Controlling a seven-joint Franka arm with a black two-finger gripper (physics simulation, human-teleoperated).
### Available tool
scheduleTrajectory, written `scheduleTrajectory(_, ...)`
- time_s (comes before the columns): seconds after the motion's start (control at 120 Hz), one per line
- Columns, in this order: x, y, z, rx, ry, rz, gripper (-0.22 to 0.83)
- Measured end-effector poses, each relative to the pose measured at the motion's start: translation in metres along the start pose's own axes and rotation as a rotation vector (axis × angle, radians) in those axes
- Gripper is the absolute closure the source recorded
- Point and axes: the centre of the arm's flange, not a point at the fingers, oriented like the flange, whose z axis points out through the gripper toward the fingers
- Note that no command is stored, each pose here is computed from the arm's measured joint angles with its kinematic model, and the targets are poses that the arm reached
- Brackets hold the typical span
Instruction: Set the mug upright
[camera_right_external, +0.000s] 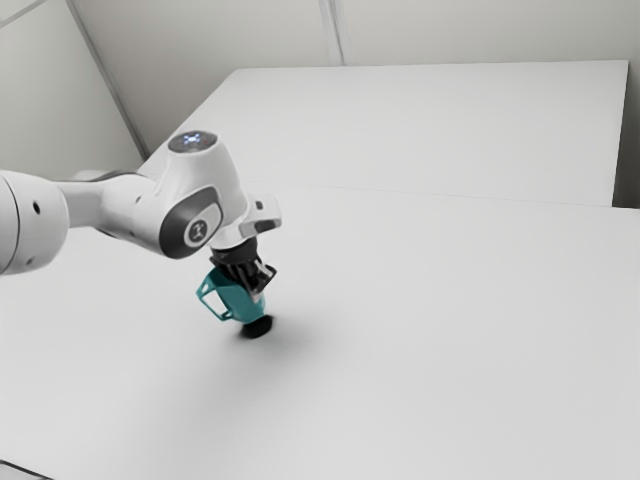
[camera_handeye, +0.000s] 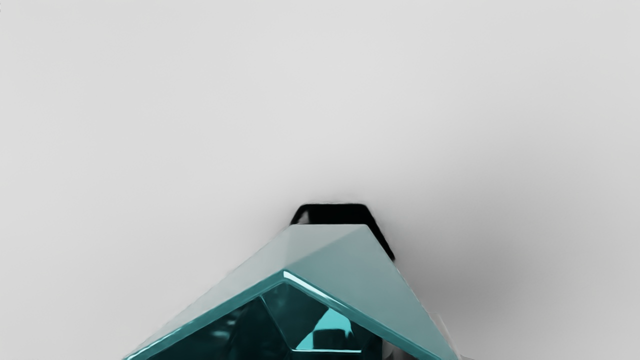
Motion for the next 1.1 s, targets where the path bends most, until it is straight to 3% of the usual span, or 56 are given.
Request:
scheduleTrajectory(0.7, 0.005, 0.028, 0.024, -0.053, 0.025, -0.081, 0.76)
scheduleTrajectory(0.9, 0.006, 0.026, 0.022, -0.054, 0.030, -0.105, 0.34)
scheduleTrajectory(1.1, 0.005, 0.019, 0.011, -0.038, 0.040, -0.137, 0.13)
